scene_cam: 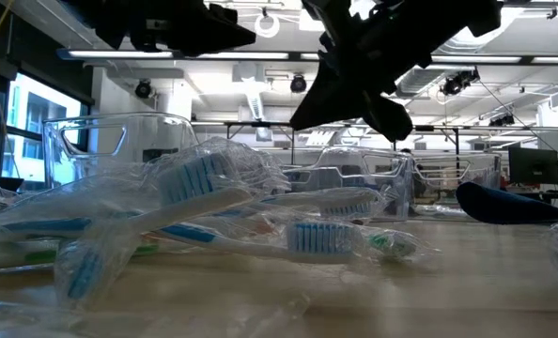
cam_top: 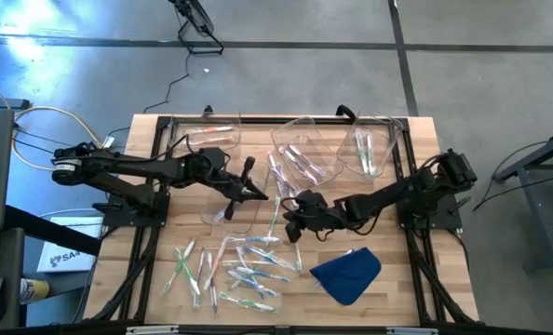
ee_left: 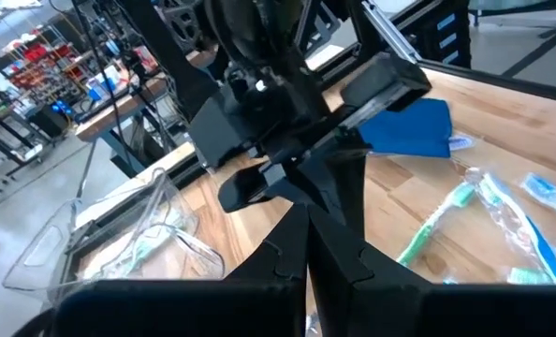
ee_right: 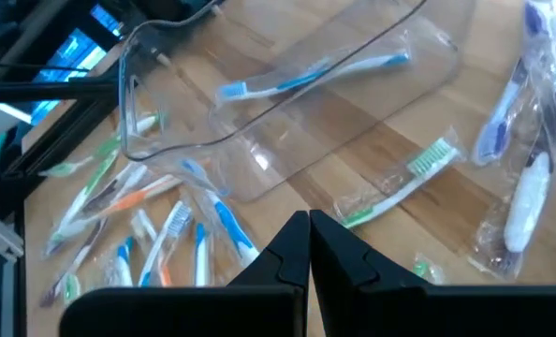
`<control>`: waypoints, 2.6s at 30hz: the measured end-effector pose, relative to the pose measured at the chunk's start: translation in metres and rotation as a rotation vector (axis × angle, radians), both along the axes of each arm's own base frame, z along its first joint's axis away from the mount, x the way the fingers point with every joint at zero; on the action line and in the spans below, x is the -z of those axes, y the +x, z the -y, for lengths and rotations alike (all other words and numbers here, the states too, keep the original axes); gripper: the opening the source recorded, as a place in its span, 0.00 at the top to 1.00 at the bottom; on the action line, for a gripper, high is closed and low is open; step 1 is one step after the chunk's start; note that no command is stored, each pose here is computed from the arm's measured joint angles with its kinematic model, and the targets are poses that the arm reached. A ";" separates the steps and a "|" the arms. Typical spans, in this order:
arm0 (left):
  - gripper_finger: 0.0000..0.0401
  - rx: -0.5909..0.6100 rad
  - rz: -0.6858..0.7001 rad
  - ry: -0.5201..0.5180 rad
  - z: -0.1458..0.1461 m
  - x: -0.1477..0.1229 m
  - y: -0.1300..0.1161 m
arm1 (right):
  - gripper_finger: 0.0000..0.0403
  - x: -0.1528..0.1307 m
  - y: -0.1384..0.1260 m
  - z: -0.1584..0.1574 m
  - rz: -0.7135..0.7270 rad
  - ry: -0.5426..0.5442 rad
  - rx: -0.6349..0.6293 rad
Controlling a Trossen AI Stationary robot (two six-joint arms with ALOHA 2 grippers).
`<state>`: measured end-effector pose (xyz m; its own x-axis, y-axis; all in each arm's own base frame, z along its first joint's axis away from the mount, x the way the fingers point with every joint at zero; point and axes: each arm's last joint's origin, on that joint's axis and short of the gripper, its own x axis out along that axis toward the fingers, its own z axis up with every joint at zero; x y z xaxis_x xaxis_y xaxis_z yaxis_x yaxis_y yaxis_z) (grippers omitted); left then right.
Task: Pick & Place Toothbrushes
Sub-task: Put the green toothbrush into the top right transparent bin
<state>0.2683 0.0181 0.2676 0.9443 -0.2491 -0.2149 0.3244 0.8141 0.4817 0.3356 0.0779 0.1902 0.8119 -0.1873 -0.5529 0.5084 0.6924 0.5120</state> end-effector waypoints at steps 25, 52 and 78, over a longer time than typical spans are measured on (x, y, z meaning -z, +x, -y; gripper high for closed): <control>1.00 -0.002 -0.034 -0.002 0.000 0.003 -0.001 | 0.97 0.006 -0.003 -0.020 -0.035 0.088 -0.042; 1.00 -0.004 -0.078 -0.007 0.000 0.007 -0.002 | 0.99 0.005 0.039 -0.037 -0.286 0.011 -0.019; 1.00 -0.006 -0.075 0.001 0.000 0.007 -0.002 | 0.99 0.025 0.041 -0.033 -0.328 0.109 0.066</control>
